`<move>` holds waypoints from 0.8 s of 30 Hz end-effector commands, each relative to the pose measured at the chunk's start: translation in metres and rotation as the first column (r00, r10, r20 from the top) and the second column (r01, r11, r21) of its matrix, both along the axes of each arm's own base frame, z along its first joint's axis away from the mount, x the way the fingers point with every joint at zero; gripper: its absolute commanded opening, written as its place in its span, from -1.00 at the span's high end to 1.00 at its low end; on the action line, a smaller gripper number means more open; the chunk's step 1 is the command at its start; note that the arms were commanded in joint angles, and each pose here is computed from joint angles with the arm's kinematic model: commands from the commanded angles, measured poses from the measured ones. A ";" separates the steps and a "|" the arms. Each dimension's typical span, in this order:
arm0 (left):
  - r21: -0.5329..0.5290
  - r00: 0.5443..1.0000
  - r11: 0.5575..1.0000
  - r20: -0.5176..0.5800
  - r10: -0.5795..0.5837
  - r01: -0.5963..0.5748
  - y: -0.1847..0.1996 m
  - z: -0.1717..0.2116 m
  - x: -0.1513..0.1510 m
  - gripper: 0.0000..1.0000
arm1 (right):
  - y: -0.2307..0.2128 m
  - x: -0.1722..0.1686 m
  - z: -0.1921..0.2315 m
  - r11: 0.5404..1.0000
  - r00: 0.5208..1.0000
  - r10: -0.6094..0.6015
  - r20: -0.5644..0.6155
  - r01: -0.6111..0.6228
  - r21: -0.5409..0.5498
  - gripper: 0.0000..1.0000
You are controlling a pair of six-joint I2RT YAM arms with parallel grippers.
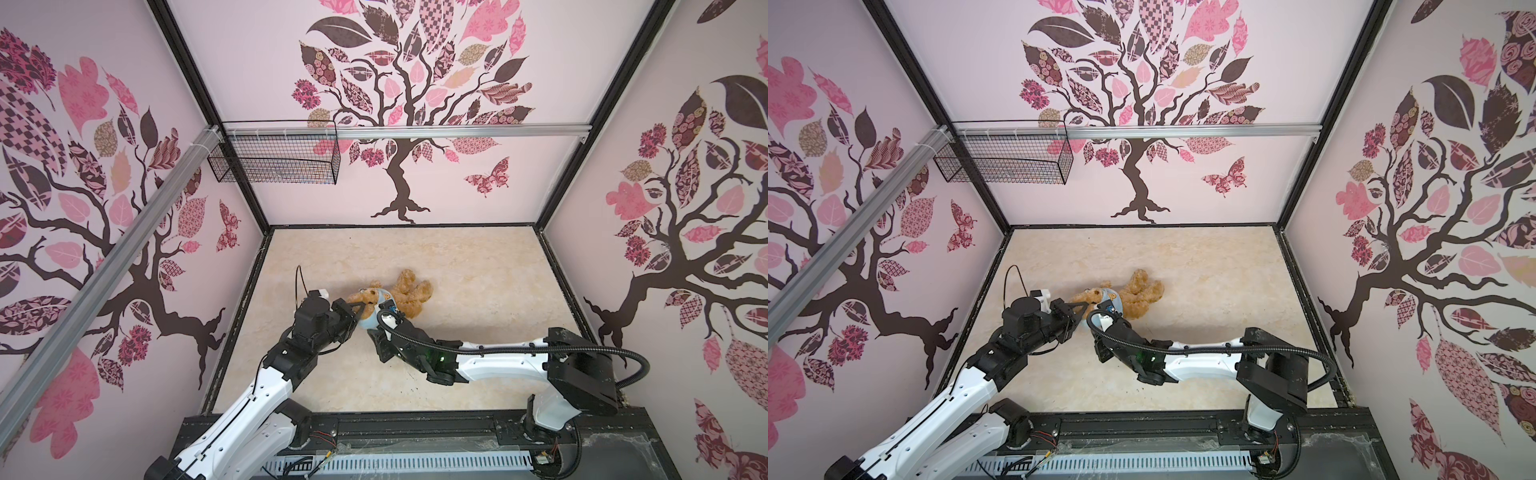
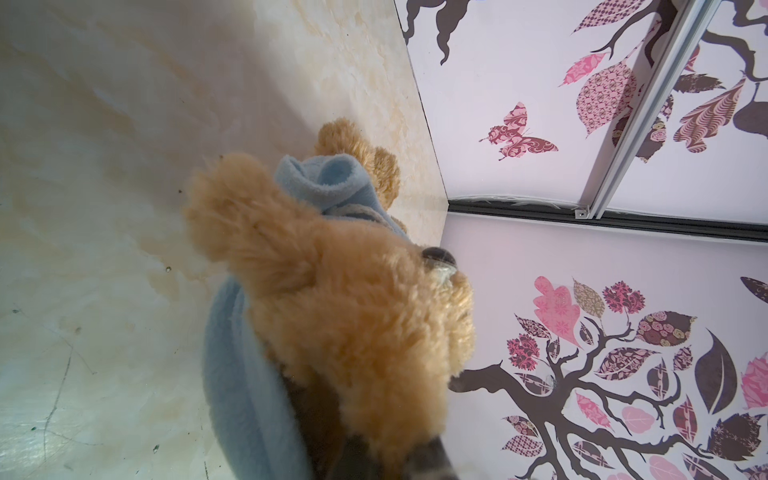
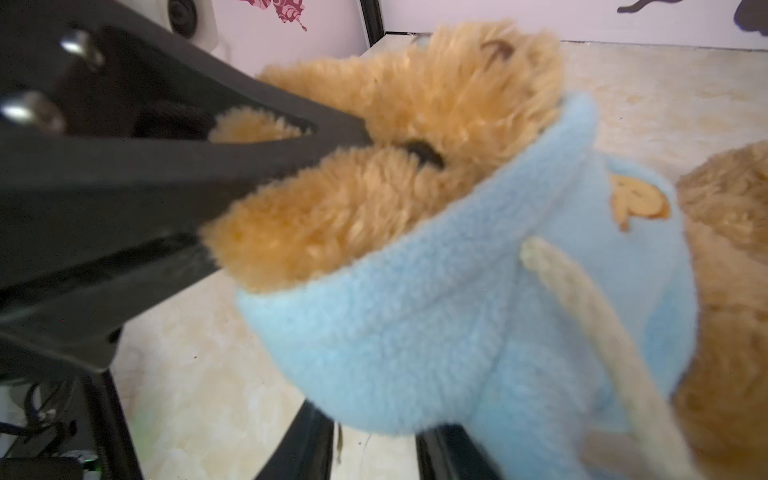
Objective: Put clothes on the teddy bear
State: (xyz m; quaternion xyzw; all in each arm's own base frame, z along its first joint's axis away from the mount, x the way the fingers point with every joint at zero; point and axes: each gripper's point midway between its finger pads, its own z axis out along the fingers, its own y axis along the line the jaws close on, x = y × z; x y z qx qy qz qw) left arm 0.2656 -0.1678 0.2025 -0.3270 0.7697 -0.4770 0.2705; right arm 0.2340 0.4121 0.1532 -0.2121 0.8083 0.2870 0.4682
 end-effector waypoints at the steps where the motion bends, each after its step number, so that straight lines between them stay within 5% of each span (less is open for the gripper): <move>1: -0.028 0.999 0.999 0.018 -0.028 0.029 -0.007 0.001 -0.001 1.00 | 0.002 0.010 0.001 1.000 1.000 -0.007 0.005 0.007 0.010 0.77; 5: -0.035 0.999 0.999 0.022 -0.029 0.029 -0.008 0.006 0.001 1.00 | -0.012 0.007 -0.019 0.999 1.000 -0.015 -0.013 0.014 -0.038 1.00; 20: -0.111 0.998 0.992 0.036 -0.058 0.062 -0.014 0.026 0.010 1.00 | -0.066 -0.010 -0.082 0.988 0.997 -0.034 -0.072 0.023 -0.155 1.00; 24: -0.125 0.997 0.989 0.026 -0.072 0.075 -0.008 0.023 0.012 1.00 | -0.052 -0.031 -0.062 0.986 0.988 0.140 -0.071 -0.146 -0.084 0.78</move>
